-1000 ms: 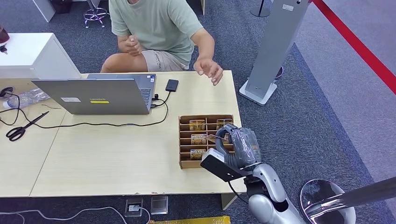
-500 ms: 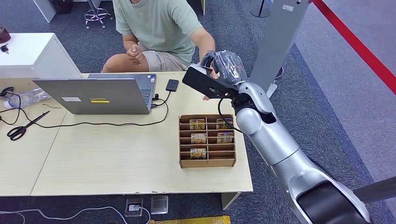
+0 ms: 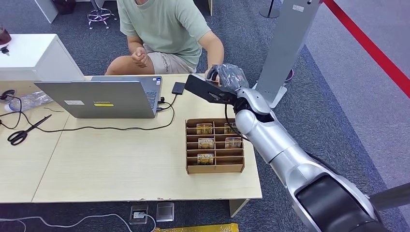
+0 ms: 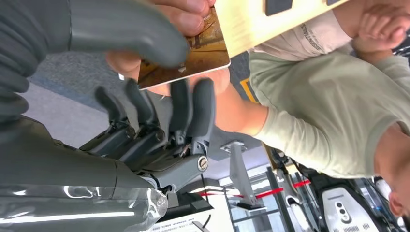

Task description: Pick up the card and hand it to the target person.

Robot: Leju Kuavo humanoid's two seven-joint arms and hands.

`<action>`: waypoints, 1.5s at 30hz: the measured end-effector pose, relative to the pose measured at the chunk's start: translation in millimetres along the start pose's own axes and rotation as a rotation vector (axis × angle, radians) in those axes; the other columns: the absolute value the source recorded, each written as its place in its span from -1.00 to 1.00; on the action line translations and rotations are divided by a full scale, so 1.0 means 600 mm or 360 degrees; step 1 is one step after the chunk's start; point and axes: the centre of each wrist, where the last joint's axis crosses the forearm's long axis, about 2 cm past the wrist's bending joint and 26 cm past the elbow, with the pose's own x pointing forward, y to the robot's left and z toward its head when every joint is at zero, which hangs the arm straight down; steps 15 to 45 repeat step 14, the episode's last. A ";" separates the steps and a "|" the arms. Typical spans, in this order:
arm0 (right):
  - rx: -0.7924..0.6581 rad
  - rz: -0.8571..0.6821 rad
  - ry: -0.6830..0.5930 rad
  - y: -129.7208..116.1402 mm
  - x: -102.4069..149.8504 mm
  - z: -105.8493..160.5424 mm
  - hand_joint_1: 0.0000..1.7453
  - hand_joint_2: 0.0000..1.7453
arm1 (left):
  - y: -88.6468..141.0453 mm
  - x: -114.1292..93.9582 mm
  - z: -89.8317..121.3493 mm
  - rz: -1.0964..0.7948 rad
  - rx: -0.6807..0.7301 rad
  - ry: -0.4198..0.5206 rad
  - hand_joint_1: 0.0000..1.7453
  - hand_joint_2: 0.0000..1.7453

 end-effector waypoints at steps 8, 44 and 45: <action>0.0014 0.0009 0.0017 0.010 -0.001 0.001 -1.00 1.00 | -0.001 -0.003 0.000 -0.0004 -0.0014 -0.0036 -1.00 -1.00; -0.0047 -0.0050 0.0026 -0.001 0.001 -0.002 -1.00 1.00 | -0.001 -0.004 0.000 0.0015 -0.0014 -0.0032 -1.00 -1.00; -0.0047 -0.0050 0.0026 -0.001 0.001 -0.002 -1.00 1.00 | -0.001 -0.004 0.000 0.0015 -0.0014 -0.0032 -1.00 -1.00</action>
